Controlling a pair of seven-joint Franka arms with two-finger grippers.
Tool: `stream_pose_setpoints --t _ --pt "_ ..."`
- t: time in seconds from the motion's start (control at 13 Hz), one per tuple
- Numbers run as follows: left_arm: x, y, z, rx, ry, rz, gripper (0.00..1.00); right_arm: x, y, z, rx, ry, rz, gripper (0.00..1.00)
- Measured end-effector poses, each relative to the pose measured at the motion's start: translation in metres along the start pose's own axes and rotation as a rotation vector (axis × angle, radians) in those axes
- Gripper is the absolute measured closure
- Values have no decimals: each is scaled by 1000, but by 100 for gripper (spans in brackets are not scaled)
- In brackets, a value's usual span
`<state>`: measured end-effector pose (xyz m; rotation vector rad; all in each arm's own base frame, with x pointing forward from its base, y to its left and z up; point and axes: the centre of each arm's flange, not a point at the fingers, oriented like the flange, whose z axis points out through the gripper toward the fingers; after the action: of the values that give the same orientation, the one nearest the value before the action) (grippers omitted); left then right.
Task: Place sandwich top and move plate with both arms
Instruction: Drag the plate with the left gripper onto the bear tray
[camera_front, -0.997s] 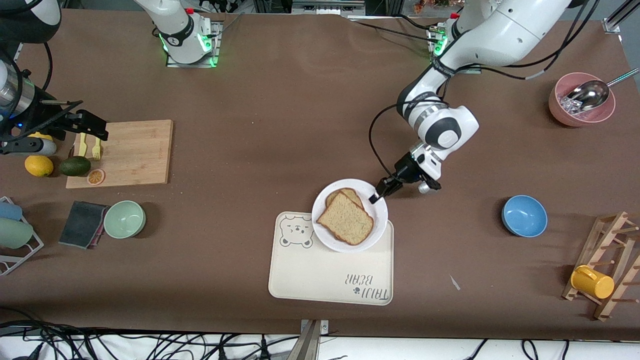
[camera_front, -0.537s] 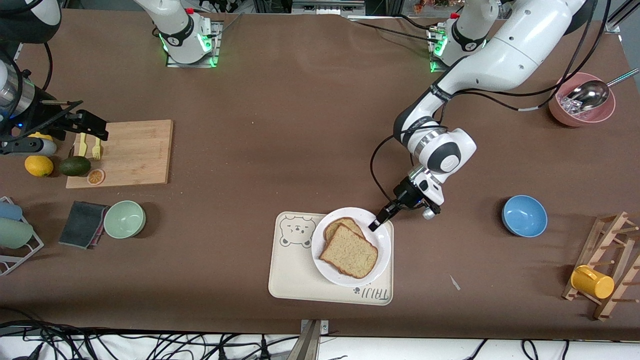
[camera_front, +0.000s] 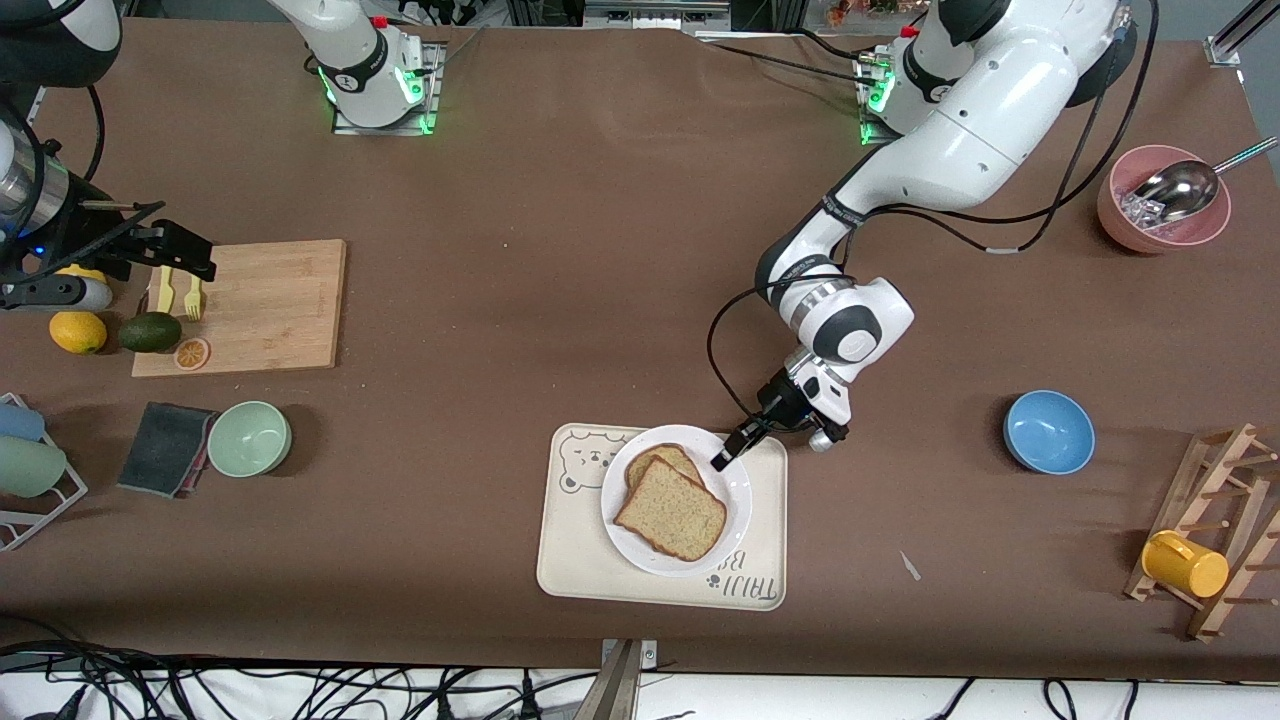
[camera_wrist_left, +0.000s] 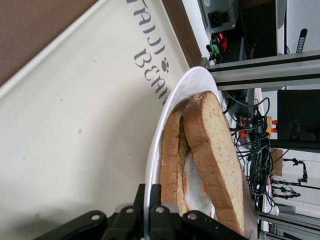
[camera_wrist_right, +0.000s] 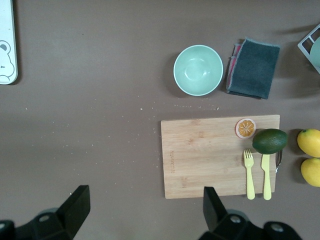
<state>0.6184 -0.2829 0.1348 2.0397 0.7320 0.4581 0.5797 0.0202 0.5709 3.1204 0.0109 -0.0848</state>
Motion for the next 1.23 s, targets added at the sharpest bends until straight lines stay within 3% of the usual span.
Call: stream_pose_setpoints --t 0.61,0.77,1.23 --pt "6 -5 10 1 15 0 95 0 1 1 0 -1 1 0" --pt "12 -2 9 -6 25 1 91 0 1 1 0 -2 2 0" --pt "22 1 5 0 46 4 27 0 1 1 0 -2 2 0"
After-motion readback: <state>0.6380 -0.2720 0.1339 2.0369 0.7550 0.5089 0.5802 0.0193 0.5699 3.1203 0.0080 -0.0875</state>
